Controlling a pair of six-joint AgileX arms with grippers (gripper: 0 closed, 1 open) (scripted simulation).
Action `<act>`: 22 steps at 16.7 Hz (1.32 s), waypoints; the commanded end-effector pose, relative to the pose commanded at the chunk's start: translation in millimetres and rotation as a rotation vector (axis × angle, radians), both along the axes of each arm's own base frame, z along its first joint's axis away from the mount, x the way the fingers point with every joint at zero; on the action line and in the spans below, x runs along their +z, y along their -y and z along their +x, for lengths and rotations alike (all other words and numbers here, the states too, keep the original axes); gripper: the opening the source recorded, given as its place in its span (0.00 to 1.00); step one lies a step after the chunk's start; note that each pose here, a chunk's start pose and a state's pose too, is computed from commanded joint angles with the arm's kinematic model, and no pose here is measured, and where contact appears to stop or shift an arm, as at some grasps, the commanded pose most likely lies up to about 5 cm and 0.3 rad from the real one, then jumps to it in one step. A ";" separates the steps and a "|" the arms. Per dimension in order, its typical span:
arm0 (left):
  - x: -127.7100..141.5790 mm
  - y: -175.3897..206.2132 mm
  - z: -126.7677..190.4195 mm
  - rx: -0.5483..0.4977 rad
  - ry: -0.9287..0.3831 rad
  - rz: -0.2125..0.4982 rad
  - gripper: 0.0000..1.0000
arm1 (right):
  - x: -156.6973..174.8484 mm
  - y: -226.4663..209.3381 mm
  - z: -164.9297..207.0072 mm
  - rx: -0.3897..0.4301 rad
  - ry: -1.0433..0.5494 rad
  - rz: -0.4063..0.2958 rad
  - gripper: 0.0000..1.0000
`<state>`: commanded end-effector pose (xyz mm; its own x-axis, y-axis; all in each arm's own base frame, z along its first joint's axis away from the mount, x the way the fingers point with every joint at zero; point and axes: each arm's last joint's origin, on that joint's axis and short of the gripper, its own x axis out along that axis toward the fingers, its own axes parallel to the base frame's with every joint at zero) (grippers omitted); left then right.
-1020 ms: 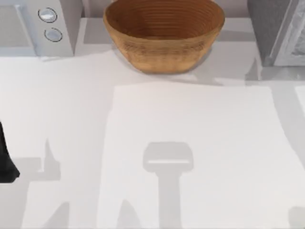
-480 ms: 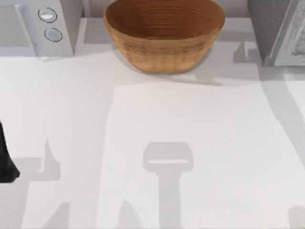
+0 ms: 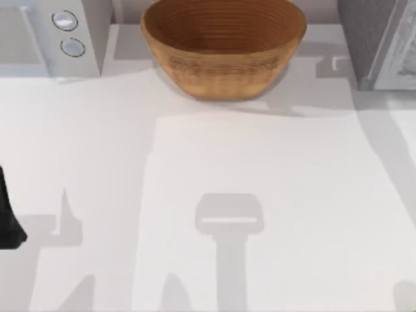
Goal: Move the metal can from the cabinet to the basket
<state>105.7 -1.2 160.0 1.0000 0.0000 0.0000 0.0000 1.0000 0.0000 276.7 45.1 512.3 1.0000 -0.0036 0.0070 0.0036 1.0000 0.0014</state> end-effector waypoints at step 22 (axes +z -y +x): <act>0.0 0.0 0.0 0.000 0.000 0.000 1.00 | -4.6 11.0 118.7 -0.014 0.002 0.000 1.00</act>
<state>105.7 -1.2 160.0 1.0000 0.0000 0.0000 0.0000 1.0000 0.0000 395.4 34.0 507.6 0.9998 -0.0172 0.0093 0.0172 0.9999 0.0010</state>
